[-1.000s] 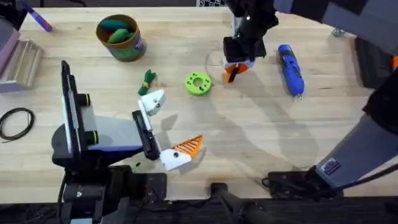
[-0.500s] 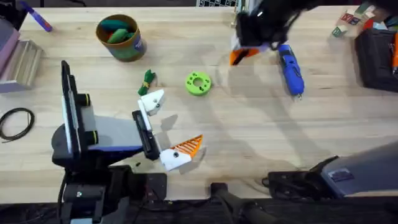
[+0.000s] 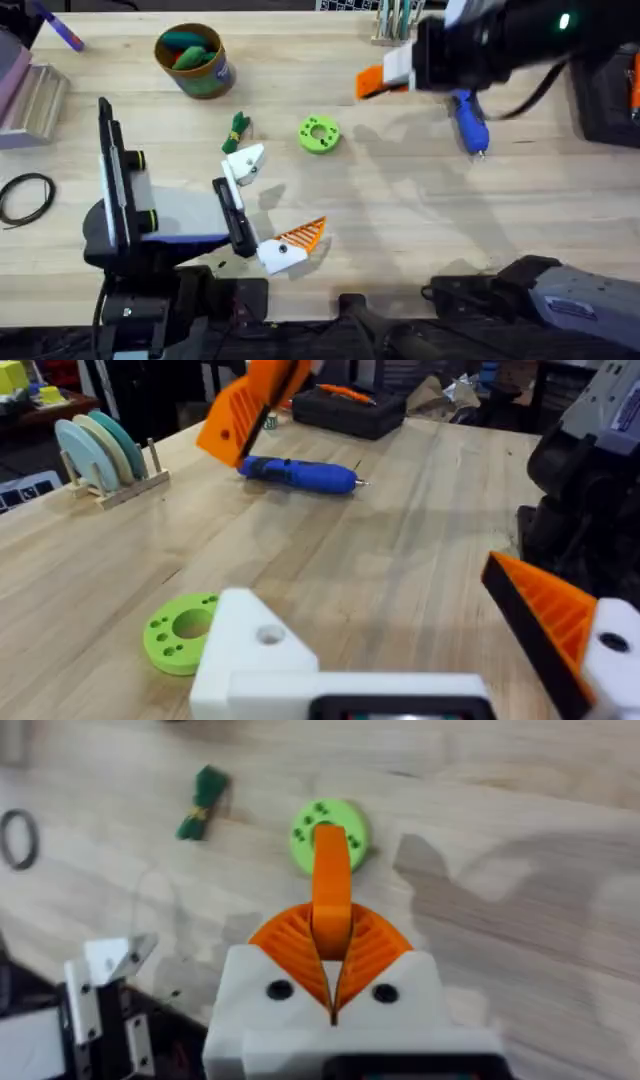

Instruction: Pick up the gripper from the table and insert it into the empty holder that is missing its gripper. Then pick up a screw, insert it into the mounting hole, and use the screwdriver to tighten it. Finally, clean up the table by picking up the vegetable and placing it into the bucket.

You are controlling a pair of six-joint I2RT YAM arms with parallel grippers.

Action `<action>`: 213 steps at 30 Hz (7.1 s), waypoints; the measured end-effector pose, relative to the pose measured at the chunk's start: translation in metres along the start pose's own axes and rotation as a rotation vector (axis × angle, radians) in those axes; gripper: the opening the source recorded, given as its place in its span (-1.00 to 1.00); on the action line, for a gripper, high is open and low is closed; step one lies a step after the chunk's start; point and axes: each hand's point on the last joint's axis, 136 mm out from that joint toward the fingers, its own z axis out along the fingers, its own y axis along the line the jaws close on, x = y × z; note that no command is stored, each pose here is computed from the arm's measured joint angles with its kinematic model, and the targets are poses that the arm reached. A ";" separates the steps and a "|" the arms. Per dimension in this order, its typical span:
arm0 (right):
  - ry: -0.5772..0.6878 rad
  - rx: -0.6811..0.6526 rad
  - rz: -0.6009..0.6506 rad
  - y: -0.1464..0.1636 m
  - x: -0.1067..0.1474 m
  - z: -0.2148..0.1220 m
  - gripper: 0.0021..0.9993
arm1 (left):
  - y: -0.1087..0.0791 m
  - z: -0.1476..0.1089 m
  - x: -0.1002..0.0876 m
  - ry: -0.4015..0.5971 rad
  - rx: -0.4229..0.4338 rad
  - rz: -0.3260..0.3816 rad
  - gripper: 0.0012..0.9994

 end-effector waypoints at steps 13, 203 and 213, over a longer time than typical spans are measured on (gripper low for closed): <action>0.003 -0.659 -0.108 0.085 0.038 -0.004 -0.99 | 0.000 0.000 0.000 0.000 0.002 0.000 0.97; 0.479 -1.106 0.301 0.127 0.095 0.082 -0.99 | 0.005 -0.001 0.000 0.001 -0.026 -0.026 0.97; 0.478 -1.090 0.323 0.131 0.097 0.085 0.83 | 0.001 0.000 0.000 0.000 -0.006 -0.023 0.97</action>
